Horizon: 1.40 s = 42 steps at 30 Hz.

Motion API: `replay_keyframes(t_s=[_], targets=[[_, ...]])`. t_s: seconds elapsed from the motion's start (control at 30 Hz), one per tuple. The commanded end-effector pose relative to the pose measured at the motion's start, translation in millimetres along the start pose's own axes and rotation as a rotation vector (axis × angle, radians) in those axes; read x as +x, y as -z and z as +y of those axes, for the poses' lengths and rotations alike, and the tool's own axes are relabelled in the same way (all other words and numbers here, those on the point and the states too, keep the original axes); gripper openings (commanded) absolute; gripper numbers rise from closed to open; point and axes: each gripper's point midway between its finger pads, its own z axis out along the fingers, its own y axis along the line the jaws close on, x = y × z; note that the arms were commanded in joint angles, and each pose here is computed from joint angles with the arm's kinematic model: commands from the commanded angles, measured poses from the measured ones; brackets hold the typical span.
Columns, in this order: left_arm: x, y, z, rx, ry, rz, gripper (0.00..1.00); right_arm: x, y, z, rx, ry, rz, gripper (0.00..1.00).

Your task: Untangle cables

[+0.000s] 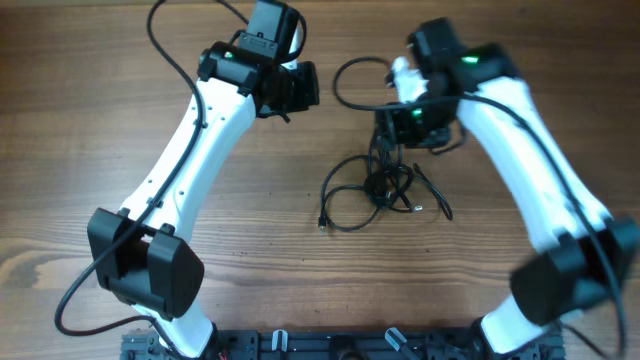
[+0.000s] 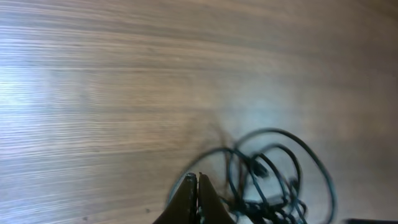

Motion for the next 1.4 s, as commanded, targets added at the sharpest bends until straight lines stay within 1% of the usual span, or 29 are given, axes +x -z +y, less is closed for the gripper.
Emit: replay_keyframes(t_s=[0.0, 0.03, 0.07, 0.13, 0.17, 0.2, 0.23, 0.3, 0.33, 0.4, 0.5, 0.57, 0.6, 0.67, 0.7, 0.73, 0.77, 0.8, 0.83, 0.9, 0.93, 1.07, 1.1, 1.13, 1.2, 1.23, 1.3, 1.37], targets=[[25.4, -0.9, -34.0, 0.135, -0.115, 0.098, 0.04, 11.7, 70.9, 6.9, -0.021, 0.012, -0.158, 0.75], [33.2, -2.8, -38.4, 0.145, -0.120, 0.126, 0.04, 21.2, 78.0, 4.3, -0.015, 0.017, -0.149, 0.75], [50.9, -13.0, -43.4, 0.145, -0.130, 0.190, 0.04, 30.0, 80.2, -2.3, 0.006, -0.005, -0.125, 0.76], [72.3, -33.9, -46.9, 0.145, -0.143, 0.259, 0.04, 29.9, 76.7, -8.3, 0.028, -0.014, -0.122, 0.77], [89.7, -50.3, -55.6, 0.198, -0.227, 0.305, 0.13, 26.9, 75.6, -8.8, 0.028, -0.014, -0.127, 0.80], [99.4, -57.1, -61.8, 0.252, -0.325, 0.324, 0.23, 24.2, 74.9, -9.9, 0.028, -0.016, -0.133, 0.82], [109.3, -64.3, -65.5, 0.308, -0.449, 0.342, 0.41, 19.4, 76.2, -15.0, 0.030, -0.028, -0.150, 0.83], [113.3, -72.6, -66.2, 0.339, -0.531, 0.337, 0.57, 14.7, 81.4, -30.2, 0.039, -0.071, -0.172, 0.84], [111.3, -77.2, -66.7, 0.342, -0.537, 0.321, 0.63, 13.2, 84.0, -38.2, 0.044, -0.094, -0.182, 0.83], [108.3, -92.7, -72.1, 0.362, -0.562, 0.274, 0.63, 9.9, 91.5, -59.9, 0.057, -0.156, -0.208, 0.84], [119.0, -105.1, -83.1, 0.384, -0.613, 0.261, 0.59, 7.1, 95.7, -71.3, 0.064, -0.186, -0.228, 0.83], [133.7, -109.4, -85.2, 0.408, -0.762, 0.262, 0.53, 5.4, 96.3, -71.9, 0.065, -0.185, -0.235, 0.85], [137.7, -110.6, -83.6, 0.412, -0.790, 0.268, 0.52, 5.7, 96.2, -71.9, 0.065, -0.186, -0.234, 0.85], [137.7, -111.5, -80.2, 0.410, -0.798, 0.269, 0.52, 5.2, 96.3, -72.0, 0.065, -0.185, -0.236, 0.85], [135.8, -111.6, -78.3, 0.415, -0.834, 0.259, 0.50, 4.7, 96.4, -71.9, 0.064, -0.184, -0.238, 0.86], [134.3, -111.6, -76.6, 0.419, -0.871, 0.250, 0.46, 4.5, 96.5, -71.9, 0.064, -0.185, -0.239, 0.86], [132.4, -111.5, -73.3, 0.421, -0.907, 0.243, 0.45, 4.5, 96.5, -71.9, 0.064, -0.184, -0.239, 0.86], [129.7, -111.3, -69.0, 0.422, -0.935, 0.237, 0.46, 4.0, 96.6, -71.9, 0.064, -0.183, -0.241, 0.87], [124.8, -111.1, -64.0, 0.421, -0.955, 0.226, 0.51, 2.9, 96.9, -72.1, 0.065, -0.182, -0.245, 0.89], [122.6, -109.2, -62.1, 0.448, -0.988, 0.215, 0.64, 2.1, 97.1, -72.1, 0.065, -0.178, -0.249, 0.90], [127.4, -106.2, -66.5, 0.490, -1.005, 0.221, 0.66, 1.1, 97.3, -72.2, 0.065, -0.177, -0.253, 0.91], [153.5, -103.3, -76.8, 0.555, -1.157, 0.251, 0.65, -4.2, 98.6, -72.3, 0.065, -0.170, -0.274, 0.94], [158.4, -103.3, -78.7, 0.573, -1.178, 0.253, 0.64, -4.3, 98.7, -72.4, 0.065, -0.170, -0.275, 0.94], [163.9, -102.8, -81.8, 0.597, -1.192, 0.255, 0.67, -4.2, 98.6, -72.3, 0.065, -0.170, -0.274, 0.94], [171.7, -103.5, -89.8, 0.649, -1.196, 0.241, 0.68, -4.9, 98.8, -72.4, 0.065, -0.169, -0.277, 0.96], [168.9, -104.4, -94.2, 0.655, -1.209, 0.216, 0.76, -5.7, 99.0, -72.3, 0.064, -0.168, -0.280, 0.97], [156.5, -107.1, -103.9, 0.657, -1.221, 0.145, 0.77, -6.1, 99.1, -72.3, 0.064, -0.167, -0.282, 0.97], [147.2, -108.3, -111.3, 0.651, -1.170, 0.111, 0.77, -6.0, 99.1, -72.3, 0.064, -0.167, -0.282, 0.97]])
